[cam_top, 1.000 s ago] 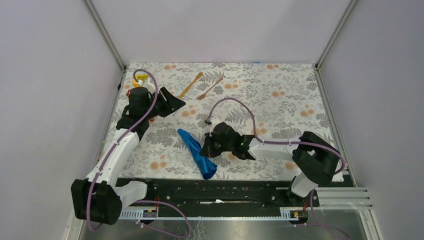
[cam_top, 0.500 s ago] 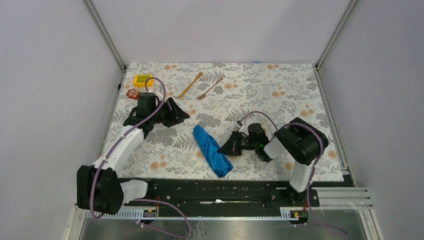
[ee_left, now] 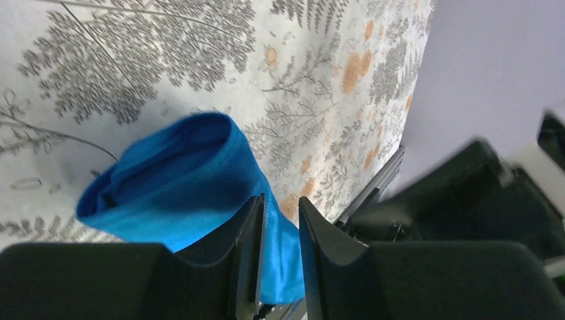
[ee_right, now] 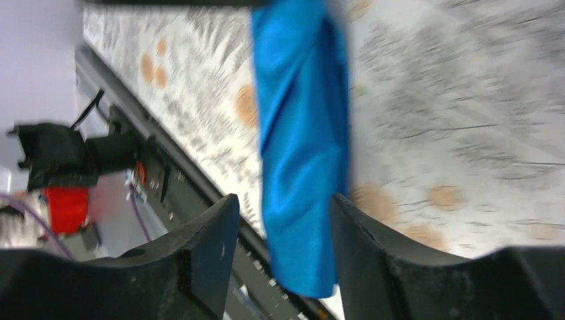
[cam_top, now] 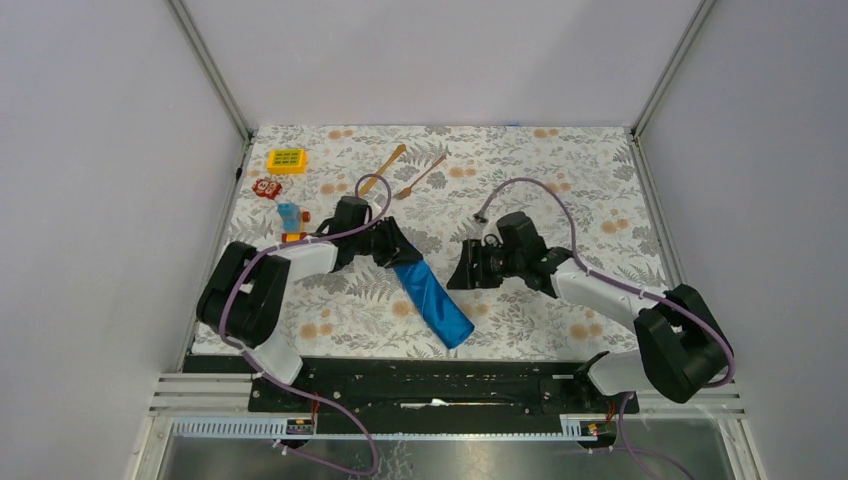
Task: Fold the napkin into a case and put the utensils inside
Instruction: Smooth out the smaller rectangle-folded napkin at the center of the board, then rotate the smaller rectangle-folded napkin at the corner of the board.
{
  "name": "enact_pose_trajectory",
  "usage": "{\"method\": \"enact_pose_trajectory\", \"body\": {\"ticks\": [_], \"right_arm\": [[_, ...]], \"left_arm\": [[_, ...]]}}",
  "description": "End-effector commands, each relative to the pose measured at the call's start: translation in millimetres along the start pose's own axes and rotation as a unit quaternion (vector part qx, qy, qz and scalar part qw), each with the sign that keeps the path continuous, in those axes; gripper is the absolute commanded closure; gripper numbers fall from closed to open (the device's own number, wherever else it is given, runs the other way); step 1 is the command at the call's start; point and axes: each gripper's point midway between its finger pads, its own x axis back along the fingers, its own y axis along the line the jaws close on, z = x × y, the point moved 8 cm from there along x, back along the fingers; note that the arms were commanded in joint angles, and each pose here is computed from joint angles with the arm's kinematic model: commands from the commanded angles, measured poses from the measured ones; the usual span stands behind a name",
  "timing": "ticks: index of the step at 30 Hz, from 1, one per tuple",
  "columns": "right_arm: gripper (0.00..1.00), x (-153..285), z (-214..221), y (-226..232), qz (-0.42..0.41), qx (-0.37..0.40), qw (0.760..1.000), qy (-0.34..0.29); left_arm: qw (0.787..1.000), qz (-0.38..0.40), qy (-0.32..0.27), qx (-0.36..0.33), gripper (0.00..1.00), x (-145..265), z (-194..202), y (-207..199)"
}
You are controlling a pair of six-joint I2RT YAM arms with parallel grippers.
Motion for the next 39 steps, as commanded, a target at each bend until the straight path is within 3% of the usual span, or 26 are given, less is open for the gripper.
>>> {"method": "enact_pose_trajectory", "body": {"ticks": [1,3,5,9,12,14,20,27,30,36,39], "right_arm": [[0.46,-2,40,31,-0.045,0.024,0.994,0.1],[0.57,-8,50,33,-0.081,0.007,0.992,0.1],[0.67,-12,61,20,-0.064,0.0,0.993,0.103],[0.71,-16,82,-17,0.039,-0.007,0.994,0.106],[0.71,-9,78,-39,0.17,0.015,0.98,0.105],[0.69,1,66,-35,0.203,0.036,0.974,0.092],[0.55,16,37,12,0.129,0.057,0.986,0.083],[0.49,-11,54,46,-0.015,0.005,0.993,0.119],[0.49,-23,64,40,-0.036,-0.023,0.992,0.12],[0.48,-34,81,8,0.036,-0.048,0.991,0.119],[0.44,-28,75,-15,0.126,-0.047,0.987,0.091]], "left_arm": [[0.998,0.03,-0.039,-0.023,0.72,-17,-25,-8],[0.999,-0.004,-0.048,-0.017,0.74,-27,-29,6],[0.997,-0.052,-0.051,-0.009,0.77,-36,-31,25],[0.993,-0.104,-0.051,0.007,0.78,-46,-29,52],[0.993,-0.102,-0.05,0.004,0.78,-41,-28,47],[0.995,-0.077,-0.055,-0.012,0.72,-28,-30,26],[0.997,-0.023,-0.048,-0.051,0.58,-5,-39,-19],[0.994,-0.08,-0.045,-0.055,0.59,-32,-52,12],[0.991,-0.113,-0.037,-0.061,0.58,-38,-49,27],[0.983,-0.168,-0.044,-0.061,0.57,-26,-33,47],[0.981,-0.179,-0.048,-0.049,0.57,-9,-16,49]]}}
